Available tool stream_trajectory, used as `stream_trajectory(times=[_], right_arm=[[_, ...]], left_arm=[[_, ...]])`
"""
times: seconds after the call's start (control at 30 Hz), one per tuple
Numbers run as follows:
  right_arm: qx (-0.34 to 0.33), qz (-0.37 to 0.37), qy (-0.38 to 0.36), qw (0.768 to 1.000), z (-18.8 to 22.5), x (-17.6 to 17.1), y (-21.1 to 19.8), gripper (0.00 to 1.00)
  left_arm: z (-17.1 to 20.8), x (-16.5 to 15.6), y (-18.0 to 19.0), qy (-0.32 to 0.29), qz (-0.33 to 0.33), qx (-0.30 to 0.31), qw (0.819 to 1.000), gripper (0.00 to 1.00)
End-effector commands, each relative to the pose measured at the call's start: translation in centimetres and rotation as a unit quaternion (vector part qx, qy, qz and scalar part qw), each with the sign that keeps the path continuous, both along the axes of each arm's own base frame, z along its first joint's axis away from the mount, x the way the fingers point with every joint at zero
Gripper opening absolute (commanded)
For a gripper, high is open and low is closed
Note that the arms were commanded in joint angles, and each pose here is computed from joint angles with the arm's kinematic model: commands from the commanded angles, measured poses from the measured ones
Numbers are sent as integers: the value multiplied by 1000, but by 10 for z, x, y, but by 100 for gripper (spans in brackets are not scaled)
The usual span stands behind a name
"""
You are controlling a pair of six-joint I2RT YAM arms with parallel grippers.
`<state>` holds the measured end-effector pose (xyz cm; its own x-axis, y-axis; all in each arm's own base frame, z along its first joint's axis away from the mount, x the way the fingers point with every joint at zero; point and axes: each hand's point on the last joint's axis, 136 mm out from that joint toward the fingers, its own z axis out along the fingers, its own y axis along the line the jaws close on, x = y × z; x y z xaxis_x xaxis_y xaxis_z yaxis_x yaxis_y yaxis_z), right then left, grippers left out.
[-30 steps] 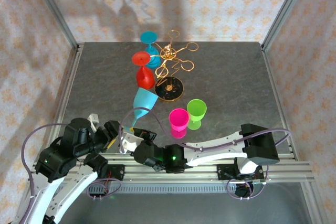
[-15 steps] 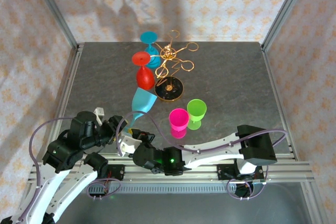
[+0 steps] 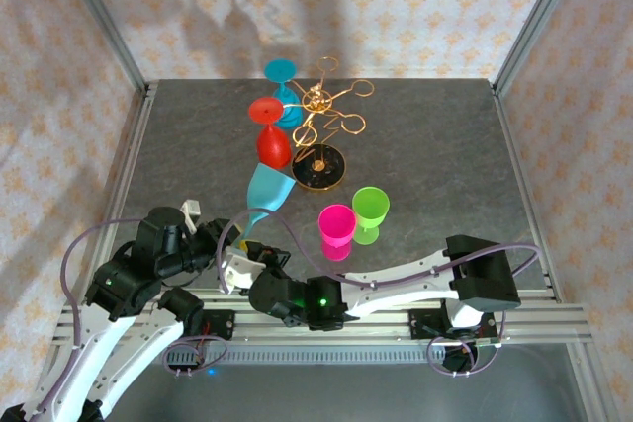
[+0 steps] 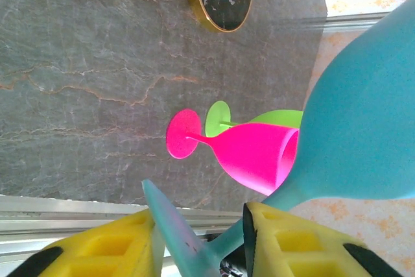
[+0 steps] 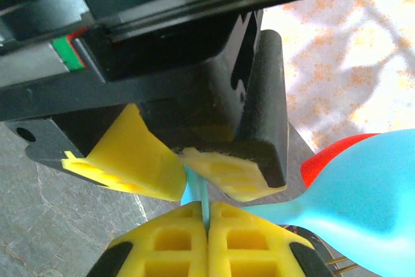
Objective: Take the wine glass off the wine glass rack
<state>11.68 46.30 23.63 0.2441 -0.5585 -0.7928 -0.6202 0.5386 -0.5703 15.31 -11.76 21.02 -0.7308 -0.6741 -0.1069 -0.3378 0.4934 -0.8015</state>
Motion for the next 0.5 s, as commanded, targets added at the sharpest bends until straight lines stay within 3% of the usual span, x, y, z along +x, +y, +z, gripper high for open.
stream_trajectory(times=[0.0,0.47], right_arm=[[40,6,0,999,26,-3,9,0],[68,31,19,997,52,-9,4,2]], left_arm=[[2,5,-3,-14,-4,-6,1000,26],[-1,7,-3,-16,-4,-4,1000,0]])
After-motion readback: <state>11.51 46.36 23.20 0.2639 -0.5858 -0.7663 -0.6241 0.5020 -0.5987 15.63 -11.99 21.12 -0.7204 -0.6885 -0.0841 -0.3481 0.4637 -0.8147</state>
